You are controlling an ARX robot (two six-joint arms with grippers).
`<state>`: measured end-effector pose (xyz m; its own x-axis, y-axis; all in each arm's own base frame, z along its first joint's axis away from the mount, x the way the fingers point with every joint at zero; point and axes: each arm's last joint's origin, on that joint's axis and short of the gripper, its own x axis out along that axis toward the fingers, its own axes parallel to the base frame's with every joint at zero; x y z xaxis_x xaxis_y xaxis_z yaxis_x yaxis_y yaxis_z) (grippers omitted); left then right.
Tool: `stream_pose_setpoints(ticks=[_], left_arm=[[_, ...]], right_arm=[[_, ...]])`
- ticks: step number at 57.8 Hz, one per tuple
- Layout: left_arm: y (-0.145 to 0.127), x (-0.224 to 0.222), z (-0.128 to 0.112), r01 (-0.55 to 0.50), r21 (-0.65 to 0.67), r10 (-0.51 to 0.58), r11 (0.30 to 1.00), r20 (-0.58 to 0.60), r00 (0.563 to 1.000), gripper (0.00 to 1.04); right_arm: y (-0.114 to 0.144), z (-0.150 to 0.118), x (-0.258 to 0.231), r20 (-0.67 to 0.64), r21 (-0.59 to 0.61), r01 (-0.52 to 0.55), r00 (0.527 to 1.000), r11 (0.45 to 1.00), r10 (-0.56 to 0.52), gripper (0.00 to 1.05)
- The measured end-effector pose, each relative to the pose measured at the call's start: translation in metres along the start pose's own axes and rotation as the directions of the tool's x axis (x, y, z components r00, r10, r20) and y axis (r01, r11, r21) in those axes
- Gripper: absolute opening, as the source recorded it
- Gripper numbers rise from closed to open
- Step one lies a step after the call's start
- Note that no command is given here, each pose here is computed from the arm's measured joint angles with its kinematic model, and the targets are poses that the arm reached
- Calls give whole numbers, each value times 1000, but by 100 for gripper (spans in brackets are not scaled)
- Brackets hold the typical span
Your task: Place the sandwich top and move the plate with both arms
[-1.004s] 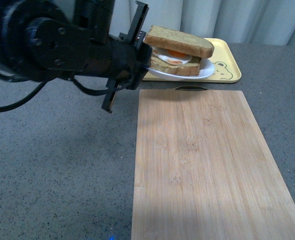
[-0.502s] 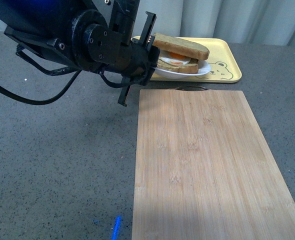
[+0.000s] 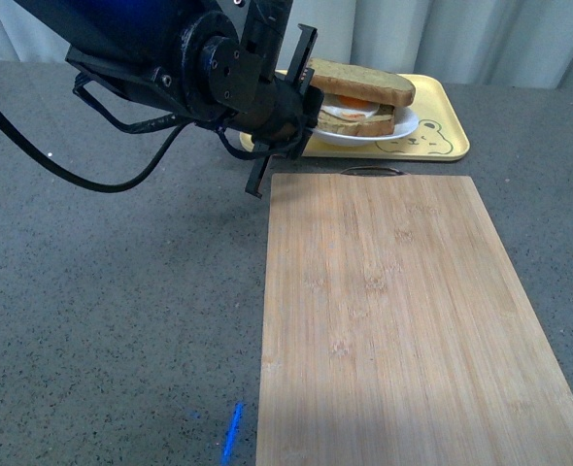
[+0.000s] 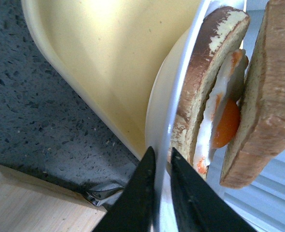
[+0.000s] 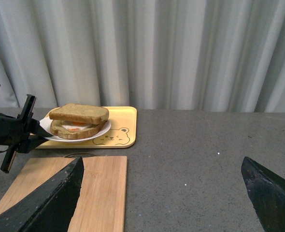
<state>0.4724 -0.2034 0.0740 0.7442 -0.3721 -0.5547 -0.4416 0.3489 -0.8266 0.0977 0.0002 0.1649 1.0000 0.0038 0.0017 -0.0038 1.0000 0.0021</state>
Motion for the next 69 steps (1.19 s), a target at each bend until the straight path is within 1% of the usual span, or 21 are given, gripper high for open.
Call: stream_pose_setpoints(ticks=[14,24,29,31,33,34,35,36,38,40,41,42,43,44,47,48,51,53,55,61,69], left_arm=[[9,-6,1,-29,31,29,999,5,1000,49],[6,-32,8,-29,79,26,996,37,999,76],[1,-52,12,-28,153,17,988,72,997,88],[-2,-64,14,-34,213,12,976,106,994,95],[2,-72,14,-59,297,13,953,155,988,99],[3,-74,14,-46,314,-8,948,169,986,97],[4,-80,15,-40,377,-61,925,252,966,94],[5,-82,15,-37,411,-90,911,284,954,92],[11,-95,18,-48,538,-200,841,392,898,85],[18,-107,19,-73,622,-265,779,432,862,80],[21,-111,20,-83,649,-284,756,439,852,78],[26,-119,21,-115,706,-317,699,449,835,74],[29,-124,22,-116,716,-333,689,454,826,73],[33,-133,23,-154,760,-360,631,463,810,69],[40,-151,27,-200,801,-403,564,478,780,62],[43,-160,29,-231,821,-420,523,484,768,58],[51,-188,35,-289,841,-450,457,499,741,46],[54,-201,37,-312,846,-458,431,504,732,38],[63,-215,38,-331,854,-452,401,499,739,29],[86,-245,38,-357,858,-425,369,497,756,4],[100,-280,36,-355,863,-439,359,492,751,4]], right_arm=[[0,0,0,0,0,0,1000,1000,0,95],[0,0,0,0,0,0,1000,1000,0,95],[0,0,0,0,0,0,1000,1000,0,95],[0,0,0,0,0,0,1000,1000,0,95],[0,0,0,0,0,0,1000,1000,0,95],[0,0,0,0,0,0,1000,1000,0,95],[0,0,0,0,0,0,1000,1000,0,95],[0,0,0,0,0,0,1000,1000,0,95],[0,0,0,0,0,0,1000,1000,0,95],[0,0,0,0,0,0,1000,1000,0,95],[0,0,0,0,0,0,1000,1000,0,95],[0,0,0,0,0,0,1000,1000,0,95],[0,0,0,0,0,0,1000,1000,0,95],[0,0,0,0,0,0,1000,1000,0,95],[0,0,0,0,0,0,1000,1000,0,95],[0,0,0,0,0,0,1000,1000,0,95],[0,0,0,0,0,0,1000,1000,0,95],[0,0,0,0,0,0,1000,1000,0,95],[0,0,0,0,0,0,1000,1000,0,95],[0,0,0,0,0,0,1000,1000,0,95],[0,0,0,0,0,0,1000,1000,0,95]])
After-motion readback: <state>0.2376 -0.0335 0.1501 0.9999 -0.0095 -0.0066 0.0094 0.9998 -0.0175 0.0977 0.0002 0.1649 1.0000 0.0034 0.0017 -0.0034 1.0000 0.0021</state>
